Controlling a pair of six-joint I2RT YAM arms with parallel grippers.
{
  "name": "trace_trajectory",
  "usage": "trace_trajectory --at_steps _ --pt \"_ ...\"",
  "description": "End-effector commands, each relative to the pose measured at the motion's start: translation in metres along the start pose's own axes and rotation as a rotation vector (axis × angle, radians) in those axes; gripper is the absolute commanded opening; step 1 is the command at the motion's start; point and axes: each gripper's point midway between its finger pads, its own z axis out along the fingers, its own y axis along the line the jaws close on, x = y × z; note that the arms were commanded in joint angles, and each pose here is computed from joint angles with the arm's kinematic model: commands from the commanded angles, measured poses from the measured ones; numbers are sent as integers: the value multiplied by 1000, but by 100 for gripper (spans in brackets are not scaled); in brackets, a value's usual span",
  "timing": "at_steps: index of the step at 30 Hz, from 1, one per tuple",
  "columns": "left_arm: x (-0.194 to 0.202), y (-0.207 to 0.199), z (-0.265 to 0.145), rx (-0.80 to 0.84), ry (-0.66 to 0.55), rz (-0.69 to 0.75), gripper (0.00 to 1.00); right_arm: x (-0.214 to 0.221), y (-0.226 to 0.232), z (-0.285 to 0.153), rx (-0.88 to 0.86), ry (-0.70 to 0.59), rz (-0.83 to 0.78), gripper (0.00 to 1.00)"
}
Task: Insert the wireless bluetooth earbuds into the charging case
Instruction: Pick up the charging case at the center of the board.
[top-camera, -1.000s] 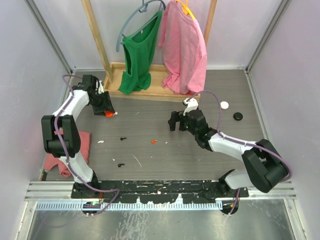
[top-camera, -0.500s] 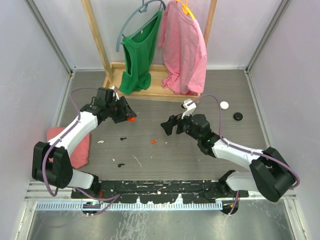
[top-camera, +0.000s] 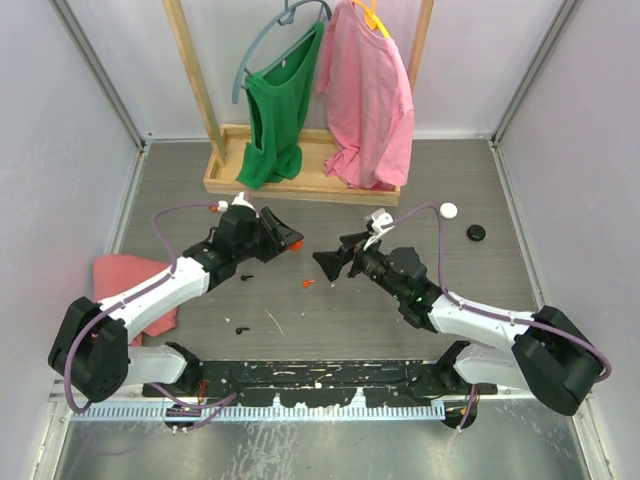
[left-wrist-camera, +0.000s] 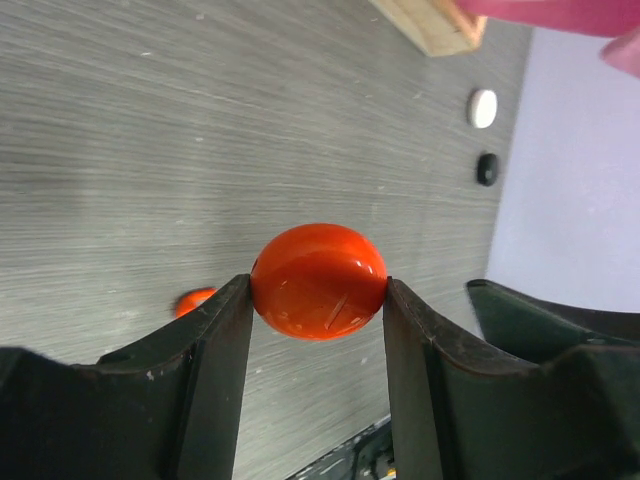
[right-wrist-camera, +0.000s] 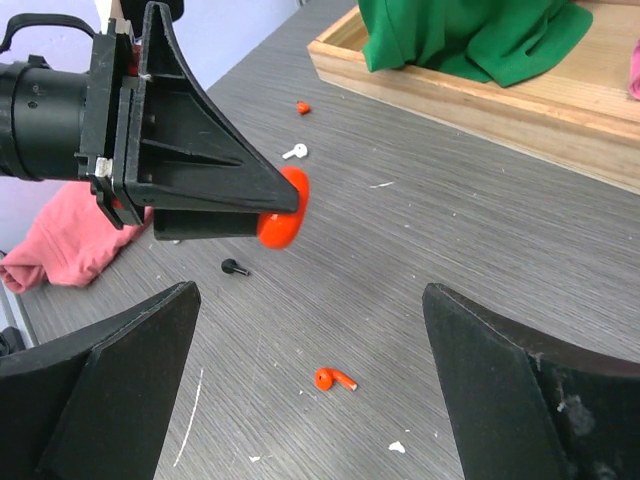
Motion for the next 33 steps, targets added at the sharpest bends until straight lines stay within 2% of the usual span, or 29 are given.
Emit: trace_trajectory --at_steps 1,8,14,24,33 --pt "-26 -61 -14 214 -158 -119 41 -36 15 3 -37 -163 6 100" --pt "-12 -81 -19 296 -173 -171 41 -32 27 10 -99 -187 1 94" --pt "-4 -88 -25 327 -181 -185 41 -32 26 14 -102 -207 -14 84" --pt "6 -99 -32 366 -186 -192 41 -31 23 24 -90 -220 -23 62" --pt "13 -99 -30 371 -188 -195 41 -36 23 22 -91 -247 -18 58"
